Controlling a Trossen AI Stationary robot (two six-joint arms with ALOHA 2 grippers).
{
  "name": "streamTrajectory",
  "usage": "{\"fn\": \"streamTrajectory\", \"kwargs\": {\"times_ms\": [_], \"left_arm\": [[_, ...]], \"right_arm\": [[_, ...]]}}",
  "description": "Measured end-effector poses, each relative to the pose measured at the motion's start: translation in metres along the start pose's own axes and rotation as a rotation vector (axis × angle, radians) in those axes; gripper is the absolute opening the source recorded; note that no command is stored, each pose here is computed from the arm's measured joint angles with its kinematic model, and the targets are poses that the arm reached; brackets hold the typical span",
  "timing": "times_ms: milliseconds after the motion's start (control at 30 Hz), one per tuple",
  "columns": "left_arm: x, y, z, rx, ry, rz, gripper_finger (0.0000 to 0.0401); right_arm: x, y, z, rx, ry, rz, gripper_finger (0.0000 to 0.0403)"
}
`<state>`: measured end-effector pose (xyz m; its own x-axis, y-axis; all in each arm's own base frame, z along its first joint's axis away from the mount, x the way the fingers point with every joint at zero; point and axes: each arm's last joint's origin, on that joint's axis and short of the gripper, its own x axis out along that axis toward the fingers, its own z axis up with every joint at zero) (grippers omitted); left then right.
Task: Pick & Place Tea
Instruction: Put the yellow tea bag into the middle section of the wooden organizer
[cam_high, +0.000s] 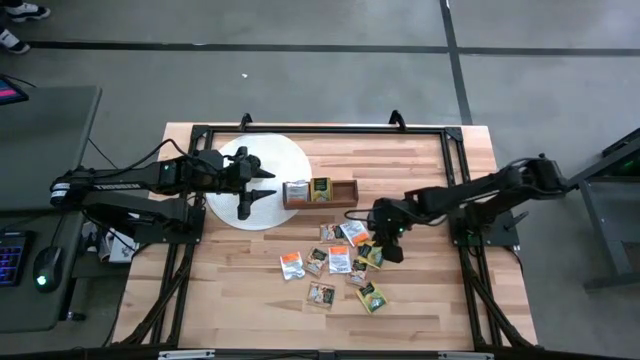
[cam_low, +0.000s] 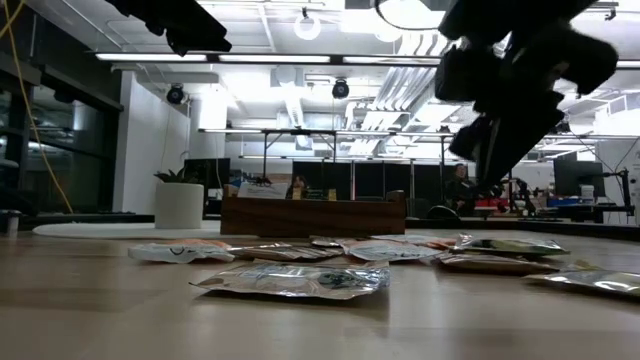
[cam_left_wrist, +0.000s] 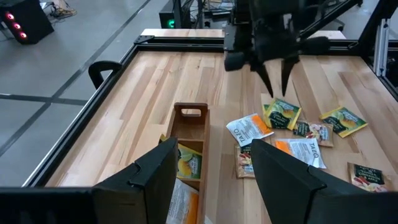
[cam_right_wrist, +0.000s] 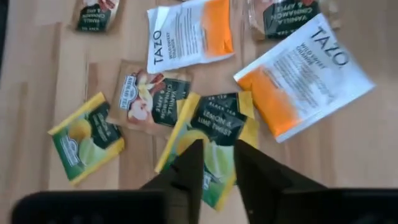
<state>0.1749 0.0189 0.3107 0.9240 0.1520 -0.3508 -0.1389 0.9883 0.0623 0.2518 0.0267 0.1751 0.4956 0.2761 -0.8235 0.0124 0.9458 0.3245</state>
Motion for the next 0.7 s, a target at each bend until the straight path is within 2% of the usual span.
{"fn": "streamTrajectory", "kwargs": {"times_ms": [167,300,433,700], "left_arm": [[0.0,0.0,0.0,0.001,0.0,0.0,0.0202],[0.0,0.0,-0.001,0.001,0.006,0.0,0.0202],[0.0,0.0,-0.002,0.003,0.023,-0.002,0.0202],[0.0,0.0,-0.006,0.004,0.058,-0.005,0.0202]], "right_arm": [[0.017,-0.012,0.002,0.068,-0.01,0.053,0.0172],[0.028,-0.021,0.001,0.094,0.007,0.064,0.0209],[0.034,-0.026,0.0,0.111,0.025,0.068,0.0216],[0.036,-0.029,0.0,0.116,0.028,0.065,0.0194]]}}
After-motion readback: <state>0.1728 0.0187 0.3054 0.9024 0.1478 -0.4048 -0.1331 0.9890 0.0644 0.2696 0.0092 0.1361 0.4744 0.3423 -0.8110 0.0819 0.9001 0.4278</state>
